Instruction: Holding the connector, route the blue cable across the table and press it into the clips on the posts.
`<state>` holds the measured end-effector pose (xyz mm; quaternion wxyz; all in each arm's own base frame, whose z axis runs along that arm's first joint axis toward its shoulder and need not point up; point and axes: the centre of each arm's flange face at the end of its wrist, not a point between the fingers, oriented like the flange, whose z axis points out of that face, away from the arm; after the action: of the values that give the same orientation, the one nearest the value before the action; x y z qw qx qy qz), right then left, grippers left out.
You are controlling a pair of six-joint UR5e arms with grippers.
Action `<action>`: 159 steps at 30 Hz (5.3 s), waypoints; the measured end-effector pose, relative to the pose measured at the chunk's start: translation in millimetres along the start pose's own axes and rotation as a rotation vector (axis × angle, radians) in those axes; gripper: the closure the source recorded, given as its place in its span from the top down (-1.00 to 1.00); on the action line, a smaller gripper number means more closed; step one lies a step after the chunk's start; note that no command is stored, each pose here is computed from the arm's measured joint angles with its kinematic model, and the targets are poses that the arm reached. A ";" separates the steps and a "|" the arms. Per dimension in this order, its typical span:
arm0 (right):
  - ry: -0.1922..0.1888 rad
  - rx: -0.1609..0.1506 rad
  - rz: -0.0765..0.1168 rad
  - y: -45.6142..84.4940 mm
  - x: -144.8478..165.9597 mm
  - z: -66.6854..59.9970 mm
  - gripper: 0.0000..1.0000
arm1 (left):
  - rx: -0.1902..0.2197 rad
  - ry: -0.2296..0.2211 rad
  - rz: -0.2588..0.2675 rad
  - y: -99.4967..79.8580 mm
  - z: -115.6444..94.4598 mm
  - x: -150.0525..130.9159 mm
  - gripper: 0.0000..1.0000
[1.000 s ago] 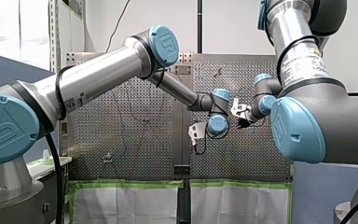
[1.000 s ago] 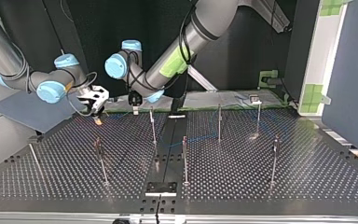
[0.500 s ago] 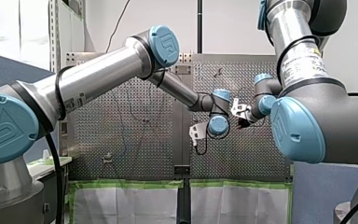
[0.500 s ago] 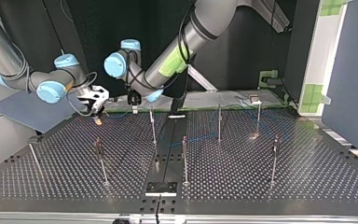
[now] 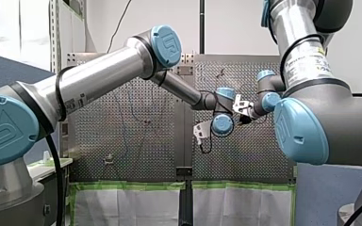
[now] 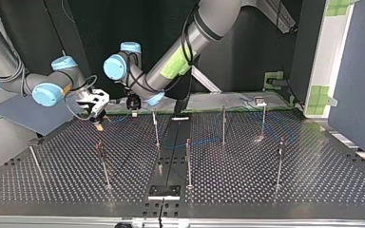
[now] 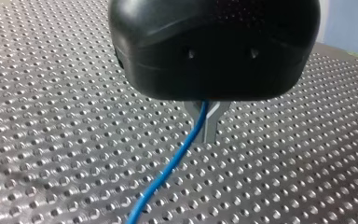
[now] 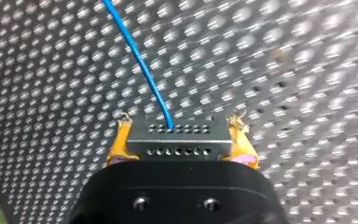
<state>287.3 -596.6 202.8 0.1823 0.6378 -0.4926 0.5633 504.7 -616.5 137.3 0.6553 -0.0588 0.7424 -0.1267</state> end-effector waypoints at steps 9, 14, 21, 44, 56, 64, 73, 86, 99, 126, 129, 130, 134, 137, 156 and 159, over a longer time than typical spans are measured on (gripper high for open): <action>0.085 0.027 0.016 -21.1 51.8 -19.9 -0.99 | 0.009 0.008 -0.022 -17.2 -7.5 -24.5 -1.00; 0.123 0.036 0.011 -31.1 77.2 -32.6 -0.99 | -0.019 0.004 -0.032 -18.2 -13.7 -43.0 -1.00; 0.141 0.044 0.033 -46.0 102.1 -55.2 -0.99 | -0.040 -0.032 -0.056 -25.9 -24.5 -74.7 -1.00; 0.244 0.058 0.031 -75.3 161.6 -117.4 -0.99 | -0.093 -0.097 -0.115 -31.6 -49.0 -153.6 -0.95; 0.251 0.069 0.018 -83.8 164.0 -120.4 -0.99 | -0.082 -0.121 -0.138 -35.2 -56.9 -183.3 -0.95; 0.268 0.079 0.012 -91.5 171.3 -127.5 -0.99 | -0.081 -0.135 -0.146 -34.4 -57.5 -197.0 -0.95; 0.285 0.092 0.006 -98.1 176.4 -131.8 -0.99 | -0.079 -0.161 -0.158 -32.2 -53.0 -218.6 -0.95; 0.336 0.135 0.018 -92.0 182.8 -123.3 -0.99 | -0.033 -0.225 -0.126 -13.9 -10.4 -237.9 -0.91; 0.331 0.123 0.028 -72.3 176.4 -108.6 -0.99 | 0.009 -0.254 -0.084 4.2 19.6 -248.9 -0.86; 0.349 0.102 0.019 -38.9 182.8 -101.8 -0.99 | 0.046 -0.228 -0.062 11.6 27.7 -247.5 0.00; 0.347 0.102 0.017 -38.9 182.3 -101.7 -0.99 | 0.060 -0.211 -0.054 11.6 26.0 -240.7 0.76; 0.347 0.102 0.016 -39.2 182.2 -101.7 -0.99 | 0.063 -0.203 -0.051 11.4 24.9 -237.2 1.00; 0.345 0.104 0.014 -40.7 181.7 -101.4 -0.99 | 0.067 -0.176 -0.034 11.7 20.3 -226.6 1.00; 0.344 0.106 0.012 -42.1 181.1 -101.2 -0.99 | 0.068 -0.155 -0.027 10.7 15.9 -221.4 1.00; 0.334 0.111 0.009 -47.0 178.1 -100.5 -0.99 | 0.045 -0.048 -0.067 3.1 -24.9 -220.3 1.00; 0.334 0.111 0.009 -47.2 178.0 -100.5 -0.99 | 0.062 -0.052 -0.070 2.3 -33.0 -228.4 1.00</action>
<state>251.1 -571.6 407.9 0.2238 0.5423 -0.4264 0.6885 503.0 -552.8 359.1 0.6711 -0.0677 0.7182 -0.1708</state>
